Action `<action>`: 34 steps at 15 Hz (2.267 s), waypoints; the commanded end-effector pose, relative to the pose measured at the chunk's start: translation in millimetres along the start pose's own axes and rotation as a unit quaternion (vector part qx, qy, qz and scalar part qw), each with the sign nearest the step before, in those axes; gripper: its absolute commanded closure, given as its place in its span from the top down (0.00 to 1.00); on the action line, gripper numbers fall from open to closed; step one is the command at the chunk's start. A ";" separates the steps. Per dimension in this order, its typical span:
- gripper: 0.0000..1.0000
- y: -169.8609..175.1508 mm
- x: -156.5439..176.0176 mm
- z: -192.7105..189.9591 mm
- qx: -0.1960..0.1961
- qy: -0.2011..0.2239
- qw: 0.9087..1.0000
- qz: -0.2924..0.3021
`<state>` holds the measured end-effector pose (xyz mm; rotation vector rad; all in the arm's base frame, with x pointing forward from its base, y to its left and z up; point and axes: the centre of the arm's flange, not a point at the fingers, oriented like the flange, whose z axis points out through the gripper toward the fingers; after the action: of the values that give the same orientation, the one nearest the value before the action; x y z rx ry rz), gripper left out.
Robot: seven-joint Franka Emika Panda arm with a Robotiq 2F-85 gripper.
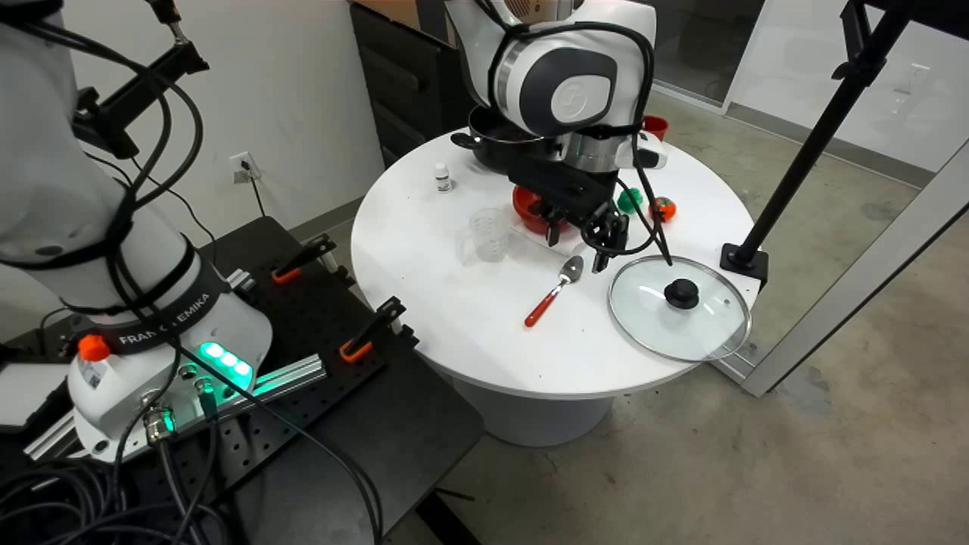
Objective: Pour the contents of the jug into the red bowl then place a spoonful in the pot
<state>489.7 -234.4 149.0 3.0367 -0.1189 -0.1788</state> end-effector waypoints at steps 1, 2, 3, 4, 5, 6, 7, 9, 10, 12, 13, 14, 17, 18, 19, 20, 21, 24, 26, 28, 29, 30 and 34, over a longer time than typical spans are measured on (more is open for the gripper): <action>1.00 1.6 -3.6 -5.7 -0.001 0.017 1.000 -0.001; 1.00 1.2 -8.5 -1.9 -0.009 0.028 1.000 -0.005; 1.00 0.9 -12.8 5.9 -0.018 0.043 0.999 -0.009; 1.00 0.4 -17.7 14.5 -0.026 0.052 0.998 -0.015; 1.00 0.1 -22.7 25.2 -0.034 0.061 0.997 -0.022; 1.00 0.1 -27.4 32.7 -0.041 0.064 0.997 -0.029; 1.00 0.2 -33.6 42.8 -0.046 0.067 0.996 -0.040; 1.00 0.1 -45.5 58.9 -0.051 0.072 0.994 -0.066; 1.00 -0.9 -50.6 66.3 -0.053 0.077 0.992 -0.082; 1.00 -4.5 -59.0 77.3 -0.055 0.086 0.988 -0.119; 1.00 -7.7 -61.5 81.6 -0.052 0.089 0.986 -0.128; 1.00 -10.6 -64.1 85.1 -0.045 0.091 0.986 -0.133; 1.00 -18.6 -69.0 94.2 -0.014 0.080 0.989 -0.124; 1.00 -20.6 -68.8 96.8 -0.001 0.072 0.990 -0.117; 1.00 -22.4 -68.7 99.7 0.010 0.069 0.991 -0.113; 1.00 -23.8 -68.8 102.1 0.021 0.066 0.992 -0.108; 1.00 -24.2 -66.7 103.6 0.030 0.062 0.992 -0.105; 1.00 -22.1 -60.9 104.9 0.050 0.059 0.993 -0.090; 1.00 -18.8 -56.4 107.3 0.058 0.051 0.994 -0.079; 1.00 -16.6 -54.0 112.5 0.059 0.044 0.995 -0.071; 1.00 -16.4 -52.9 115.9 0.057 0.041 0.995 -0.069; 1.00 -17.0 -51.6 119.1 0.055 0.039 0.995 -0.067; 1.00 -21.9 -48.0 132.1 0.048 0.037 0.996 -0.071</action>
<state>420.6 -220.6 34.7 3.1511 0.0797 -0.0591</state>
